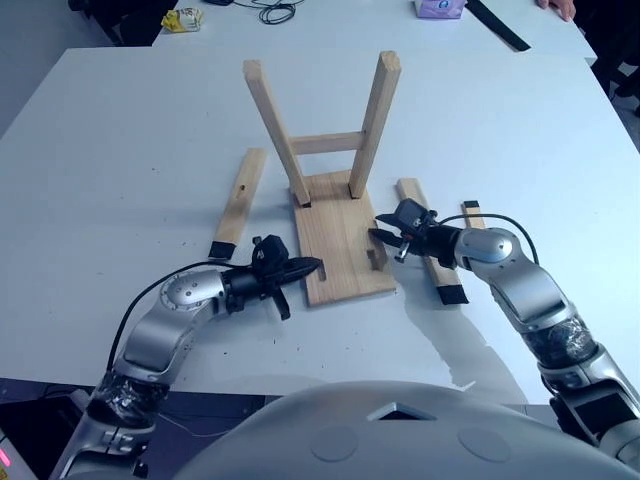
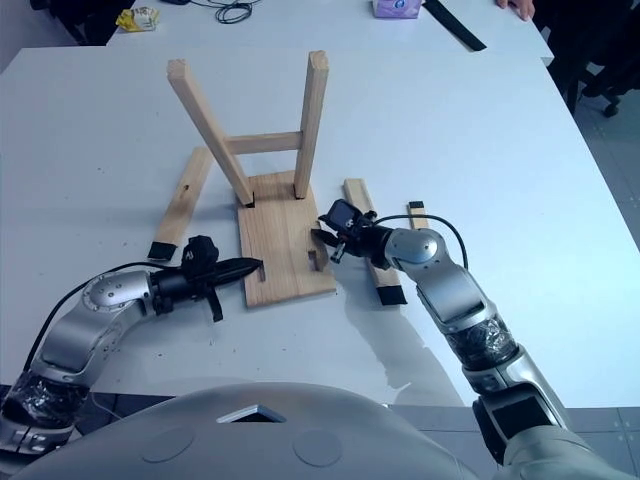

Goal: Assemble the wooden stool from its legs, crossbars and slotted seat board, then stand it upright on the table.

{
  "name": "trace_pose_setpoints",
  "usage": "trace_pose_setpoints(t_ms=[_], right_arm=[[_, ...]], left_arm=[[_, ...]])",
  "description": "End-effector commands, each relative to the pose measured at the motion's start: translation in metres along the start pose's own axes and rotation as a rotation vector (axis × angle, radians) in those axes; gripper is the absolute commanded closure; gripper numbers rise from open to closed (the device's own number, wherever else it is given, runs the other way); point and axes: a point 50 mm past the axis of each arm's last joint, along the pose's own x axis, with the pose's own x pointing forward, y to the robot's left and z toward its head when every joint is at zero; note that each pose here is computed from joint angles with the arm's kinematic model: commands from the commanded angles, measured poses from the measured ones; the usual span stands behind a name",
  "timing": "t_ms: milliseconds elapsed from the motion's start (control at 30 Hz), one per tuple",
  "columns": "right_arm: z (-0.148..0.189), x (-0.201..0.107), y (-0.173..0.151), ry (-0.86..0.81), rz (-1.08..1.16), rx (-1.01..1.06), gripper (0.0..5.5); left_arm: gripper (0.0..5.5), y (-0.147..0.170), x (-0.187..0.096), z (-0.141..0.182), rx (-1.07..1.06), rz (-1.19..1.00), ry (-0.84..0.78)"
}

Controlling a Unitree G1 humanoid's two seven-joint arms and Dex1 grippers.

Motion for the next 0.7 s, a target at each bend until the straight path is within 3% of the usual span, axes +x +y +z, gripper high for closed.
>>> trace_pose_setpoints(t_ms=[33, 200, 367, 433, 633, 700], right_arm=[[-0.014, 0.001, -0.001, 0.073, -0.020, 0.036, 4.20], [-0.001, -0.006, -0.020, -0.010, -0.143, 0.068, 4.20], [0.021, -0.032, -0.050, -0.122, -0.387, 0.125, 4.20], [0.024, -0.041, -0.051, -0.123, -0.429, 0.153, 3.93], [-0.006, -0.065, -0.047, 0.031, -0.666, 0.432, 3.02], [-0.017, -0.069, -0.037, 0.102, -0.691, 0.496, 2.89]], left_arm=[[5.50, 0.028, -0.012, -0.017, -0.001, 0.139, 0.108], [5.50, 0.030, -0.021, -0.002, 0.007, 0.150, 0.031], [5.50, 0.006, -0.022, 0.013, -0.083, 0.142, -0.113], [5.50, -0.004, -0.025, 0.019, -0.130, 0.186, -0.179], [5.50, -0.001, -0.045, 0.089, -0.340, 0.561, -0.738], [5.50, -0.002, -0.047, 0.100, -0.392, 0.670, -0.832]])
